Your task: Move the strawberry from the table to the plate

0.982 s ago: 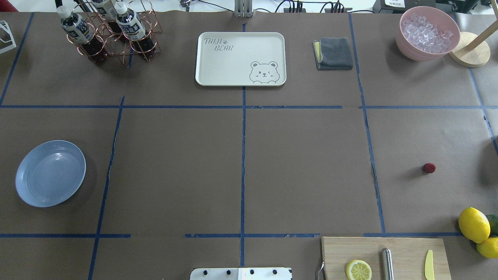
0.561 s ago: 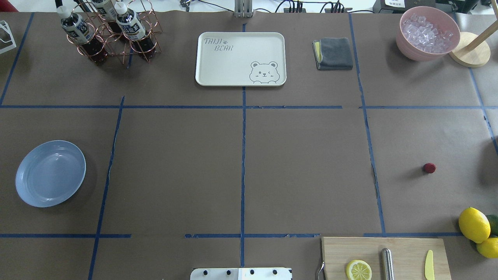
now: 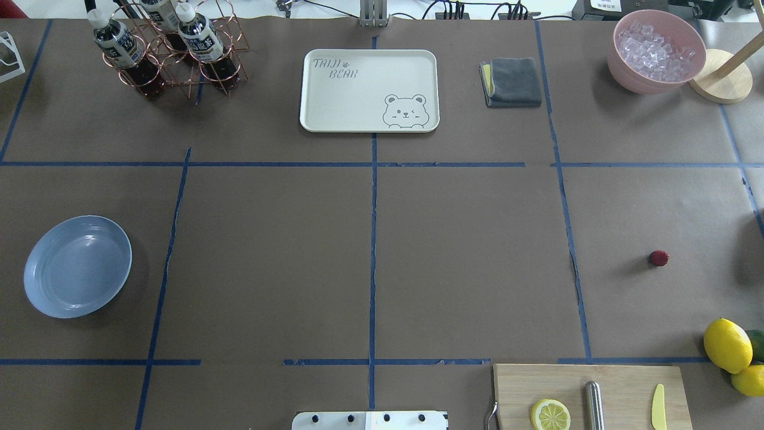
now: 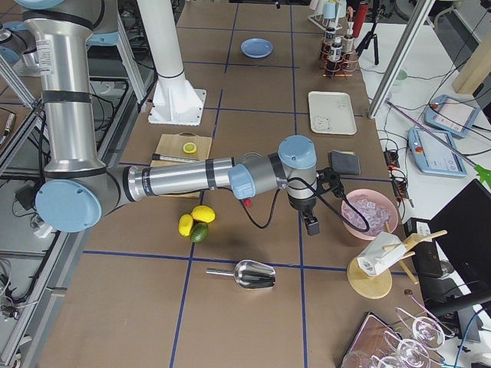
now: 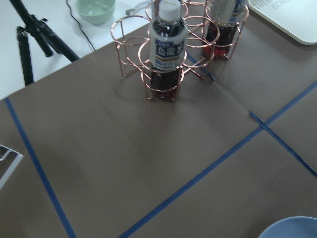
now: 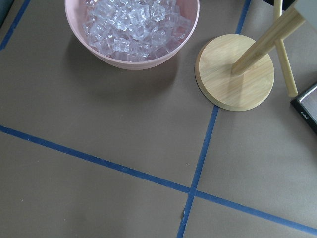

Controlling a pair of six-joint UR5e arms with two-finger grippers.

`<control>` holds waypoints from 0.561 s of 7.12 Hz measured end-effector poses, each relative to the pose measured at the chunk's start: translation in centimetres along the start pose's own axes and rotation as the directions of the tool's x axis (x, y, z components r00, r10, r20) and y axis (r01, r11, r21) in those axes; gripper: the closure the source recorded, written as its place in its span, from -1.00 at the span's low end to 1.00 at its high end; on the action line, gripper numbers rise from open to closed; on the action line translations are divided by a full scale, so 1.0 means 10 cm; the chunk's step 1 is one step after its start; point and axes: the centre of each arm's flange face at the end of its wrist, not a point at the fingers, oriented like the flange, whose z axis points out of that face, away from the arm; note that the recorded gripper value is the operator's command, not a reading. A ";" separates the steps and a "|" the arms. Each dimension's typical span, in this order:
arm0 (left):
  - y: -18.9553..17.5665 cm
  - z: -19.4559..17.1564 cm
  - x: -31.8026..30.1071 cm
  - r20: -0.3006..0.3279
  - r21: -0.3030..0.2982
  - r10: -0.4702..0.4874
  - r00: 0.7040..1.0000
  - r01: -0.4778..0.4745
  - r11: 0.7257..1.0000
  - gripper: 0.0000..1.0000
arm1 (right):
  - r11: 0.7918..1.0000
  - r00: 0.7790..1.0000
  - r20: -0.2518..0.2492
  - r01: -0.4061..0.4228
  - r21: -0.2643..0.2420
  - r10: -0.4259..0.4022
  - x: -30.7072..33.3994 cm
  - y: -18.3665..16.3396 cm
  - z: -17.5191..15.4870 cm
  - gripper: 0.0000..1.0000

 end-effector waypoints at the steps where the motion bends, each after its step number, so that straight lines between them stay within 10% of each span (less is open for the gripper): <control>1: 0.25 0.14 0.04 0.032 -0.009 -0.081 0.996 0.081 0.997 -0.23 | 1.000 1.000 0.000 -0.002 0.001 0.002 0.00 0.00 0.00 -1.00; 4: 0.85 0.64 0.32 0.033 0.007 -0.308 0.951 0.307 0.952 -0.24 | 1.000 1.000 0.001 -0.005 -0.001 0.005 0.01 0.01 0.01 -1.00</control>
